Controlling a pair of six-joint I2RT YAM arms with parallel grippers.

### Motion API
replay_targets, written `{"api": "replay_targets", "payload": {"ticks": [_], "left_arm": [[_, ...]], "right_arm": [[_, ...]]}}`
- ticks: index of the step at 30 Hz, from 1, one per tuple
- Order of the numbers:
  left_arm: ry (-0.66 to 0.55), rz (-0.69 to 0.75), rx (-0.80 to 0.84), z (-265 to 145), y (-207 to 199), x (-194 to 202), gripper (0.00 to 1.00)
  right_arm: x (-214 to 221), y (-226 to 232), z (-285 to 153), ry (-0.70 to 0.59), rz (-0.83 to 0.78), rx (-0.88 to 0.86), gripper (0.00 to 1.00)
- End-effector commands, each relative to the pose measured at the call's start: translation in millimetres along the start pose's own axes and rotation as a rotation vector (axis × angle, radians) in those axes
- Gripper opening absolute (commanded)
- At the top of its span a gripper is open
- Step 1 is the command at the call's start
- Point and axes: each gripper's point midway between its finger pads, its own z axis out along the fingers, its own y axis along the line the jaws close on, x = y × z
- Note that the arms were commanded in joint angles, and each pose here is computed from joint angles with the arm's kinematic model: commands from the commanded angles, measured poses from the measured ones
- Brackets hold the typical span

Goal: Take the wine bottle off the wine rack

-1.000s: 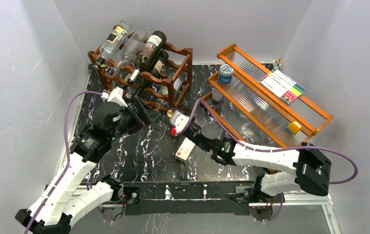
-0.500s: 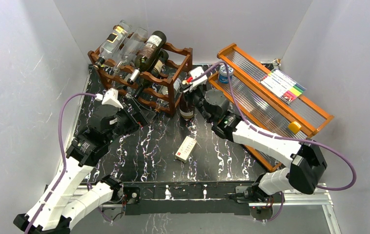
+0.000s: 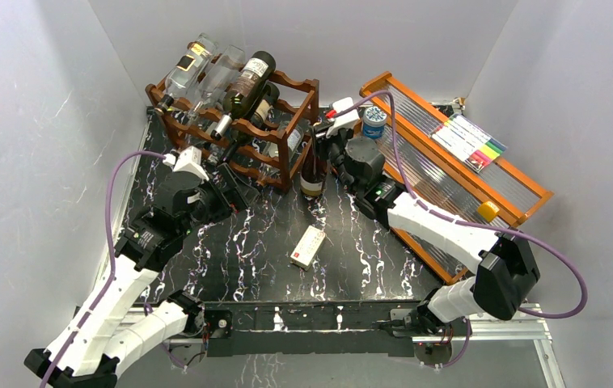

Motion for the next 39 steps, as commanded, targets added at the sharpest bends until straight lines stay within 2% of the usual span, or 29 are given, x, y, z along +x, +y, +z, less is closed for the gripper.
{"api": "replay_targets", "payload": {"ticks": [1,10,12,16,18,20,21,23,25,29,33,39], "left_arm": [[-0.031,0.035,-0.006,-8,-1,-10,0.98],[-0.027,0.103,-0.035,-7,0,-16,0.98],[-0.023,0.113,-0.046,-6,0,-18,0.98],[-0.002,0.103,-0.030,2,-7,-16,0.98],[-0.004,0.112,-0.024,10,-11,-19,0.98],[-0.021,0.181,-0.051,15,-16,-34,0.98],[-0.061,0.277,-0.092,12,-21,-58,0.98],[-0.170,0.440,-0.300,7,-10,-113,0.98],[-0.218,0.603,-0.349,18,-21,-147,0.98],[-0.227,0.791,-0.369,58,-50,-186,0.98],[-0.217,0.954,-0.447,108,-62,-215,0.98],[-0.237,1.015,-0.517,178,-58,-250,0.98]], "right_arm": [[25,-1,2,0.104,-0.029,0.001,0.25],[0,-1,3,0.102,-0.057,-0.025,0.87],[-9,1,-4,0.093,-0.072,-0.058,0.97],[-28,8,-42,0.056,-0.096,-0.185,0.98],[-20,-8,-55,0.077,-0.012,-0.105,0.98],[3,-7,-68,0.119,0.067,-0.107,0.98],[25,3,-82,0.171,0.117,-0.162,0.98],[56,31,-115,0.306,0.149,-0.351,0.98],[67,37,-127,0.356,0.149,-0.398,0.98],[69,33,-134,0.383,0.133,-0.391,0.98],[64,27,-138,0.374,0.123,-0.371,0.98],[63,19,-149,0.364,0.127,-0.349,0.98]]}}
